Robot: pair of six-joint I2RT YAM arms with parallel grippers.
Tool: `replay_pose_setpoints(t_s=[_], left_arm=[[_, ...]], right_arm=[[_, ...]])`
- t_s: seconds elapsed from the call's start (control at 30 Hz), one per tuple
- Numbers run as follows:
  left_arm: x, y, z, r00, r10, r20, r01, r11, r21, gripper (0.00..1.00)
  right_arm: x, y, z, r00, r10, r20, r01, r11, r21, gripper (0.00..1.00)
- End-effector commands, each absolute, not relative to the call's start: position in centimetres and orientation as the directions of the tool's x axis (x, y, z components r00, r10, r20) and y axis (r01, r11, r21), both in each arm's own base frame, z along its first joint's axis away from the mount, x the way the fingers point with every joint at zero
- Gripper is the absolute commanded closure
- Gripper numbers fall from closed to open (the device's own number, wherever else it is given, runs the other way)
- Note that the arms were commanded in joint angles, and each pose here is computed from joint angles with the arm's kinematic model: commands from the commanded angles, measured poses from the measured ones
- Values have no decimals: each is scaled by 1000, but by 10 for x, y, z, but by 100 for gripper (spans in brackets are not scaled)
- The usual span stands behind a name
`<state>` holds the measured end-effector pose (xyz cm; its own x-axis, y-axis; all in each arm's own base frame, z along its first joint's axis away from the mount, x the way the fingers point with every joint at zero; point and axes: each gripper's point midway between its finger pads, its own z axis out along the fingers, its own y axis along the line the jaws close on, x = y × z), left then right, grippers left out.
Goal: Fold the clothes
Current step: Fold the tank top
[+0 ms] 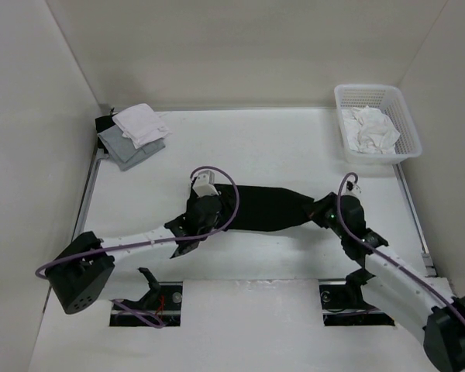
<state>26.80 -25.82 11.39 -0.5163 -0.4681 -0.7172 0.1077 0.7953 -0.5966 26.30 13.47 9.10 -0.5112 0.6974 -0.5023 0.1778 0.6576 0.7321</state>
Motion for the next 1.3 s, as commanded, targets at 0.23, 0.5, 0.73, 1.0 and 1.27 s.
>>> replay_pose_setpoints(t_s=[0.23,0.5,0.73,1.0,1.27], left_arm=[[279,-197,197,-314,-630,-711,126,714,-688,66],[275,-123,210,-195,-692,-695,46,701,-712,66],[276,-91,216,-151,-712,-686,11,693,-721,65],[280,-74,208,-154,-723,-673,-30,685,-728,58],[278,-111,176,-271,-679,-682,-9,710,-704,59]], right_arm=[[252,235,170,-630,376,-679,-80,838,539,97],[269,380,154,-699,83,-711,-280,882,379,97],[285,478,132,-728,-37,-685,-377,856,354,89],[278,477,176,-680,64,-730,-409,794,450,40],[280,417,162,-715,79,-695,-363,808,464,88]])
